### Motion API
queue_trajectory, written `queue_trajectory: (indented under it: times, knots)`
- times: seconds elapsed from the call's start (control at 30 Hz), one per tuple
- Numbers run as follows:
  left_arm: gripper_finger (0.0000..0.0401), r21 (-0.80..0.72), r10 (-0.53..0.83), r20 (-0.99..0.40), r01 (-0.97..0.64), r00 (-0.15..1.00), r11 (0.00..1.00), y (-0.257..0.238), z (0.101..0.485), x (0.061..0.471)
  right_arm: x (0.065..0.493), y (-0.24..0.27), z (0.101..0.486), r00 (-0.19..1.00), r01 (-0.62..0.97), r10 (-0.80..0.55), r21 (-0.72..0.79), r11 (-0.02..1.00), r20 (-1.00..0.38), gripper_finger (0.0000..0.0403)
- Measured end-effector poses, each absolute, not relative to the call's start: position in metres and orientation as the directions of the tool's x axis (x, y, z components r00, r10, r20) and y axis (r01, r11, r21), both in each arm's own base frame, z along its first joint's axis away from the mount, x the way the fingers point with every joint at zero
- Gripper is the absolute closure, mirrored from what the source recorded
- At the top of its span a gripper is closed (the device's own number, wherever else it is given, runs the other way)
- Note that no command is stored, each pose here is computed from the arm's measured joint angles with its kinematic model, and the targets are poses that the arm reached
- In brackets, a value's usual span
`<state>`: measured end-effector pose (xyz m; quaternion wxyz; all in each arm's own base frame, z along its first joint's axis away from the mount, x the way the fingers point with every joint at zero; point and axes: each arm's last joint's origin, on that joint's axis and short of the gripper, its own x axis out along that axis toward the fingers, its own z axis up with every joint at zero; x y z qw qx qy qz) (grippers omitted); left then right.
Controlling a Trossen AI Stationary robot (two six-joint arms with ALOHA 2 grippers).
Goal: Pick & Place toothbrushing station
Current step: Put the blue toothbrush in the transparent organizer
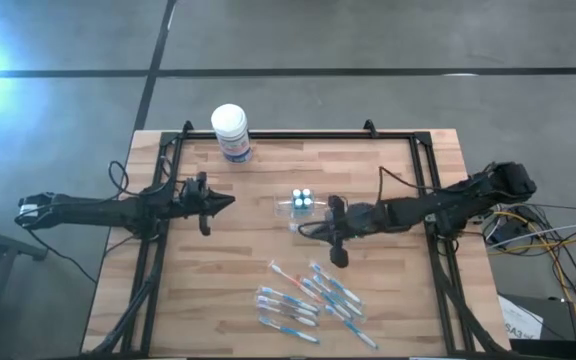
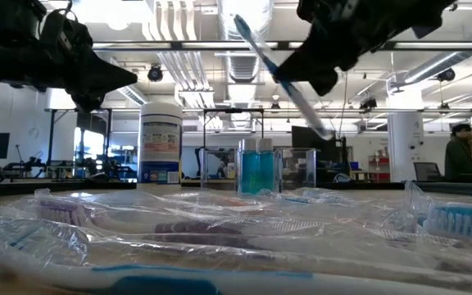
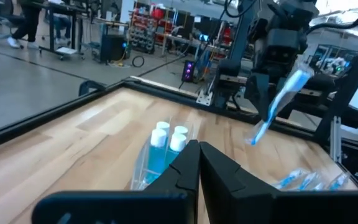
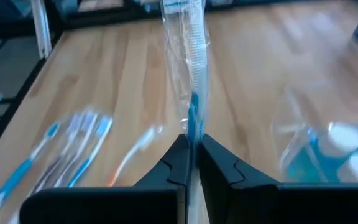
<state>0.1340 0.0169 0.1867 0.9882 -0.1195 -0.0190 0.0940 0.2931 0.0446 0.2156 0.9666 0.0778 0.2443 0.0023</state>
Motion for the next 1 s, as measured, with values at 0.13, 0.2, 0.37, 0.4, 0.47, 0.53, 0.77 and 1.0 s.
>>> queue_trajectory:
  times: [0.13, 0.2, 0.37, 0.4, 0.47, 0.53, 0.77, 1.0]
  knots:
    - [0.0385, -0.228, 0.19, -0.005, -0.186, 0.982, 0.956, 0.018, 0.191, 0.14, 0.297, 0.036, 0.211, 0.921, 0.035, 0.016, 0.124, 0.992, -0.39, 0.0389]
    - [0.0375, -0.221, 0.174, 0.018, -0.165, 0.985, 0.961, 0.017, 0.196, 0.145, 0.297, 0.032, 0.209, 0.932, 0.041, 0.005, 0.119, 0.992, -0.361, 0.0389]
    - [0.0319, -0.152, 0.1, 0.074, -0.088, 0.992, 0.984, 0.014, 0.211, 0.16, 0.301, 0.022, 0.205, 0.935, 0.071, -0.029, 0.105, 0.992, -0.354, 0.0389]
    - [0.0305, -0.134, 0.097, 0.078, -0.086, 0.992, 0.987, 0.014, 0.214, 0.163, 0.302, 0.02, 0.205, 0.934, 0.077, -0.035, 0.103, 0.992, -0.356, 0.0389]
    - [0.0277, -0.104, 0.094, 0.105, -0.083, 0.99, 0.991, 0.014, 0.222, 0.17, 0.305, 0.018, 0.206, 0.936, 0.082, -0.045, 0.093, 0.992, -0.348, 0.039]
    - [0.0252, -0.073, 0.094, 0.115, -0.086, 0.989, 0.994, 0.014, 0.226, 0.176, 0.307, 0.016, 0.208, 0.945, 0.079, -0.05, 0.078, 0.994, -0.324, 0.039]
    - [0.021, -0.003, 0.094, 0.103, -0.095, 0.99, 0.996, 0.016, 0.237, 0.201, 0.311, 0.008, 0.22, 0.971, 0.082, -0.07, 0.042, 0.996, -0.23, 0.039]
    - [0.0208, 0.03, 0.088, 0.098, -0.091, 0.991, 0.995, 0.018, 0.243, 0.227, 0.316, -0.001, 0.229, 0.973, 0.109, -0.1, 0.034, 0.993, -0.209, 0.039]
